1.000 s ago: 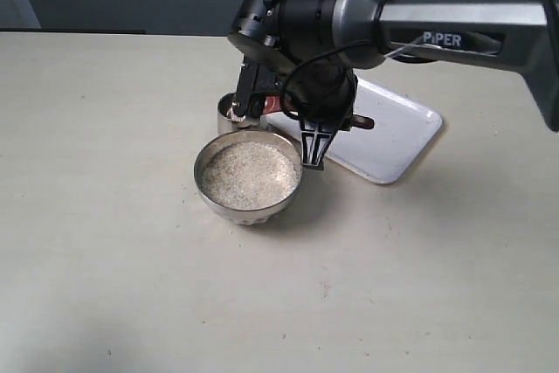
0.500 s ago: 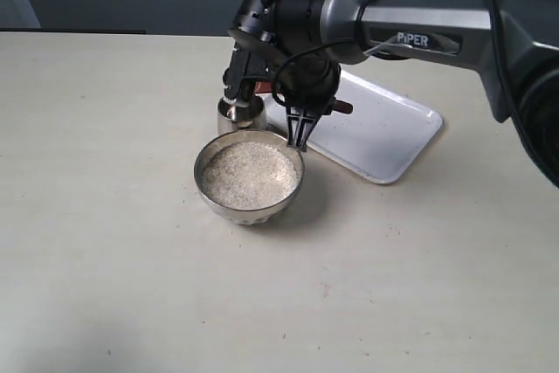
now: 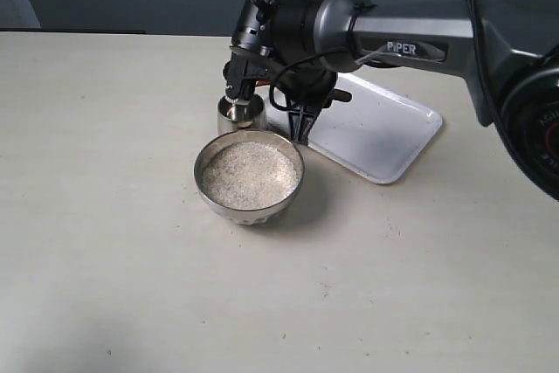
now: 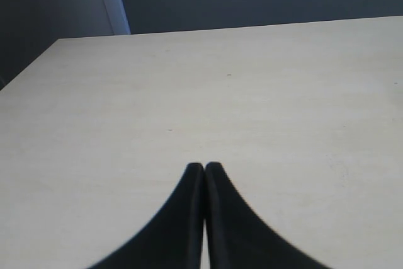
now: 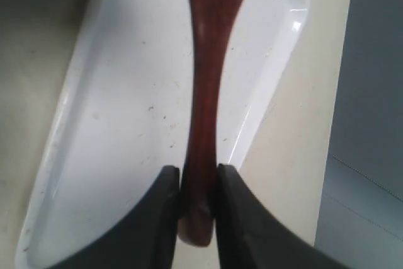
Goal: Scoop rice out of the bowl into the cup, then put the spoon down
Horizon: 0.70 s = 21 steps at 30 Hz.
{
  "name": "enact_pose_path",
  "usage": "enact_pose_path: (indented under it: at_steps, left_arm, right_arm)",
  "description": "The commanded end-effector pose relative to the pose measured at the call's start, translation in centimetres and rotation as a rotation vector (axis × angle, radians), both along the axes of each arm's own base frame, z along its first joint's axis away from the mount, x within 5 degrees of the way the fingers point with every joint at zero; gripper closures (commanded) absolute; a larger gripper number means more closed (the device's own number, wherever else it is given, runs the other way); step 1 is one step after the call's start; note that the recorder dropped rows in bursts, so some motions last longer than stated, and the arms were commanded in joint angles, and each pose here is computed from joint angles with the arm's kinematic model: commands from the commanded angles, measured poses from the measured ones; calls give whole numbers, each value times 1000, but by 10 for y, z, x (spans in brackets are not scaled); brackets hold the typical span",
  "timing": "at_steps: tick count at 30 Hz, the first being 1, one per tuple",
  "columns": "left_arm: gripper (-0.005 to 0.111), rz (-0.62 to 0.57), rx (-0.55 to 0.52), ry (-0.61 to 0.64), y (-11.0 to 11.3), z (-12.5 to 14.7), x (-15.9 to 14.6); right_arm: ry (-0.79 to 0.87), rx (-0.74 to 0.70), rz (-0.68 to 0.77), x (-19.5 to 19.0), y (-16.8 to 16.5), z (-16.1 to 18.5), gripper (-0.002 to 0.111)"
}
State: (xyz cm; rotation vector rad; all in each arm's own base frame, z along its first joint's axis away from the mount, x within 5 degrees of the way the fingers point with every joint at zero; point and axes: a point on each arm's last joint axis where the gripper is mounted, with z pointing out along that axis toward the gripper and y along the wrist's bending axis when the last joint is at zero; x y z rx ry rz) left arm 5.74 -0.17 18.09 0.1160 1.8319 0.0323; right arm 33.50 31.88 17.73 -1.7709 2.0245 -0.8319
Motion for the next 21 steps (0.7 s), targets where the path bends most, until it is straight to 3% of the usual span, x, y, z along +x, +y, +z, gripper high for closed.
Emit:
enact_pose_path:
  at_steps: [1,21]
  left_arm:
    - [106,-1,-7,-17,0,4,0]
    - [106,-1,-7,-17,0,4,0]
  right_arm:
    - [-51,-9,-18,5,-3,-4,109]
    - [-148,-14,15,-3,5,-12,109]
